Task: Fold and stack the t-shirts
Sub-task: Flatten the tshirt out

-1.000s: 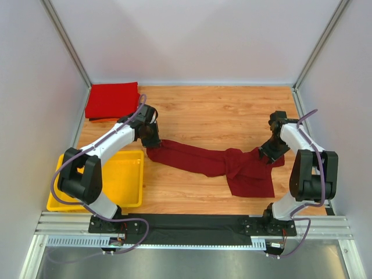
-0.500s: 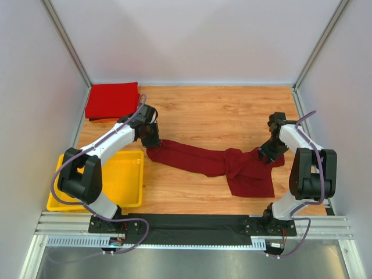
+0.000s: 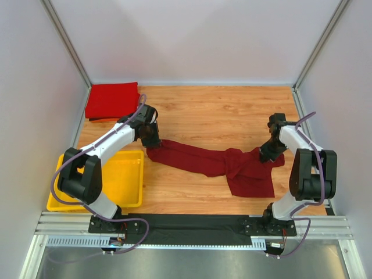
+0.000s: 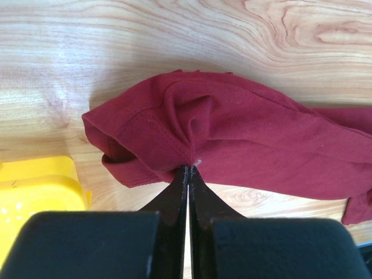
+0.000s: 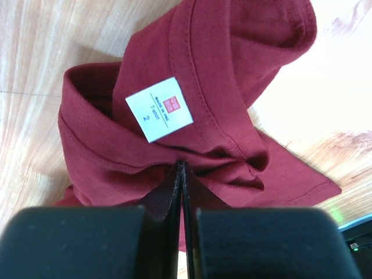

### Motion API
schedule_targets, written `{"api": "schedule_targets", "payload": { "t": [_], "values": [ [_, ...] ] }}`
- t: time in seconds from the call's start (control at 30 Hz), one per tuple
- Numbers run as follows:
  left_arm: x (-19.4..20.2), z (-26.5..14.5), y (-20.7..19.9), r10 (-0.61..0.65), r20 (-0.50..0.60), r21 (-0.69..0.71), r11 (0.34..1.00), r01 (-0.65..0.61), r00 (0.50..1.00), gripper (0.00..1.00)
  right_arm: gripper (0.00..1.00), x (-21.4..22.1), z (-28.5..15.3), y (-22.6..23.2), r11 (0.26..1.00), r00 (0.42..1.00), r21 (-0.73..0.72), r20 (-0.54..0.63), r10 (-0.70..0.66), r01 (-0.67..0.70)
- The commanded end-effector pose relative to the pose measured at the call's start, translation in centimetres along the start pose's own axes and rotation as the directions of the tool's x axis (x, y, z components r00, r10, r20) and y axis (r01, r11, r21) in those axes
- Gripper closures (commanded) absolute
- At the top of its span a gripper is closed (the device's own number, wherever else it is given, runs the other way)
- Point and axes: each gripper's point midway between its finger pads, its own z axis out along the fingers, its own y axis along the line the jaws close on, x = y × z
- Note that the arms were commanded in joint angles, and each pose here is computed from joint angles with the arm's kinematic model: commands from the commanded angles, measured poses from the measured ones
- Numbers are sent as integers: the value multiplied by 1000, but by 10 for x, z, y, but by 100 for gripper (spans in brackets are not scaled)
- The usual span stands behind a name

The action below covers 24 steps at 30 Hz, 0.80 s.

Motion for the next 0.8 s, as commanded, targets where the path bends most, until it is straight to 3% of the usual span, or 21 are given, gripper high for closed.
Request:
{"api": "schedule_targets", "payload": {
  "t": [0.0, 0.3, 0.5, 0.67, 0.7, 0.77],
  "values": [
    [-5, -7, -7, -1, 28, 21, 1000, 1, 1000, 100, 100, -8, -17, 3, 998, 998, -55, 59, 3, 0],
    [-8, -18, -16, 3, 54, 60, 998, -6, 999, 100, 100, -36, -89, 1, 986, 966, -159, 256, -16, 58],
    [-3, -20, -15, 6, 51, 57, 998, -9, 999, 100, 100, -8, -97, 2, 957, 979, -271, 197, -52, 105],
    [3, -20, -14, 8, 42, 63, 998, -10, 999, 100, 99, 2, -78, -13, 960, 980, -256, 186, -63, 111],
    [5, -19, -14, 9, 39, 62, 998, -11, 999, 100, 90, 4, -75, -15, 963, 985, -252, 165, -55, 96],
    [7, -18, -12, 8, 35, 57, 998, -10, 999, 100, 87, 3, -63, -18, 972, 994, -231, 107, -20, 44]
  ]
}}
